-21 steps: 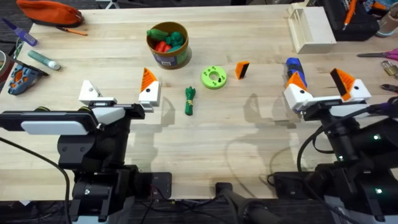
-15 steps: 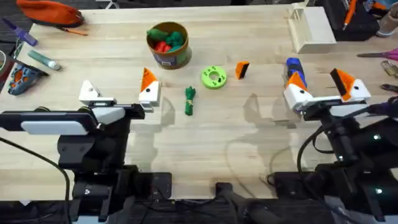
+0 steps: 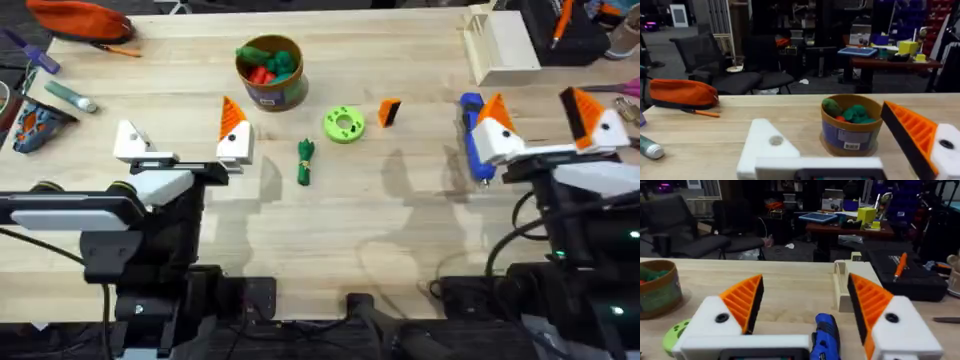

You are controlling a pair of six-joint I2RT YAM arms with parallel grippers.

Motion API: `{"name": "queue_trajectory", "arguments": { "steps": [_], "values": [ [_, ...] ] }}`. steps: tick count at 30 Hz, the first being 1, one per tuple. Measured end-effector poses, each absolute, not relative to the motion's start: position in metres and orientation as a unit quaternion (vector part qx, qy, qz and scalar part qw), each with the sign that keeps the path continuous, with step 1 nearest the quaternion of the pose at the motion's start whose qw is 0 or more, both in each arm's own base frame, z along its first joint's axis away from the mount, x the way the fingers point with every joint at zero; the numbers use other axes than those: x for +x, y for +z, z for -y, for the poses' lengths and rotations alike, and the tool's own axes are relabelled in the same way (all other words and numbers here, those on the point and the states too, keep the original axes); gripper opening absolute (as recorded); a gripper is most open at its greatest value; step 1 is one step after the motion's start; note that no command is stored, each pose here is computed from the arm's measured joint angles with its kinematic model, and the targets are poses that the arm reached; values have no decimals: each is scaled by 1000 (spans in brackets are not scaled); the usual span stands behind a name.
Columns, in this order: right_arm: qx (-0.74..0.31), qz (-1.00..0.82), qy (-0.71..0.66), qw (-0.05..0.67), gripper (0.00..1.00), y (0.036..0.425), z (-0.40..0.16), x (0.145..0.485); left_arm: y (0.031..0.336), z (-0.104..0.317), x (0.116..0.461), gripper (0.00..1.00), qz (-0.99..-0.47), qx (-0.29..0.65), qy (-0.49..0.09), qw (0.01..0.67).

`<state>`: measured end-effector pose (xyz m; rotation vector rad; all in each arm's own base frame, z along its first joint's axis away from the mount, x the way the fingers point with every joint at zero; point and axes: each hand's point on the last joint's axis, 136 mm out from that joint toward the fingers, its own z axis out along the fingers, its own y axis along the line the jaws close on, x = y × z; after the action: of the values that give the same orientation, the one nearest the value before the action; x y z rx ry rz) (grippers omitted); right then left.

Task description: Pick up the gripper from the table and insert it into the empty holder that is missing its gripper. Then pick up a screw, insert it into the mounting hole, and use the screwdriver to tighten it. Finally, clean up the table by picking up the vegetable and placing it into the bucket.

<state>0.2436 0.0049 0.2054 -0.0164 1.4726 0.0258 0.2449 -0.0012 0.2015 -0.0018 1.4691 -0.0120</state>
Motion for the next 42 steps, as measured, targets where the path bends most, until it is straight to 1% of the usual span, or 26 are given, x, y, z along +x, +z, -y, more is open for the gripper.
{"name": "queue_trajectory", "arguments": {
  "steps": [3, 7, 10, 13, 17, 21, 22, 25, 30, 31, 35, 42],
  "values": [
    [-7, -668, 12, 744, 945, 224, -5, 238, 213, 1, 242, 985, -670, -1, -6, 742],
    [-7, -660, 12, 751, 945, 266, -5, 223, 255, 1, 229, 985, -659, -2, -7, 752],
    [-7, -669, 12, 744, 945, 290, -5, 215, 281, 1, 221, 985, -667, -3, -7, 745],
    [-4, -704, 15, 710, 945, 298, -5, 213, 291, 1, 220, 985, -700, -4, -8, 714],
    [2, -762, 20, 647, 945, 296, -5, 216, 294, 1, 229, 985, -756, -4, -7, 654],
    [3, -820, 21, 572, 945, 290, -5, 222, 291, 1, 239, 985, -809, -5, -7, 587],
    [5, -861, 20, 508, 945, 280, -5, 224, 288, 1, 245, 985, -840, -5, -6, 542],
    [7, -899, 20, 437, 946, 265, -5, 226, 278, 1, 250, 985, -871, -5, -6, 491],
    [2, -946, 16, 323, 945, 236, -5, 226, 253, 1, 259, 985, -913, -6, -5, 407],
    [-3, -960, 14, 281, 945, 222, -5, 231, 234, 1, 262, 985, -931, -6, -5, 366],
    [-6, -968, 13, 252, 945, 209, -6, 237, 216, 1, 266, 985, -944, -6, -5, 330],
    [-9, -973, 13, 231, 945, 200, -5, 242, 199, 3, 272, 985, -955, -5, -8, 297]
  ]
}}
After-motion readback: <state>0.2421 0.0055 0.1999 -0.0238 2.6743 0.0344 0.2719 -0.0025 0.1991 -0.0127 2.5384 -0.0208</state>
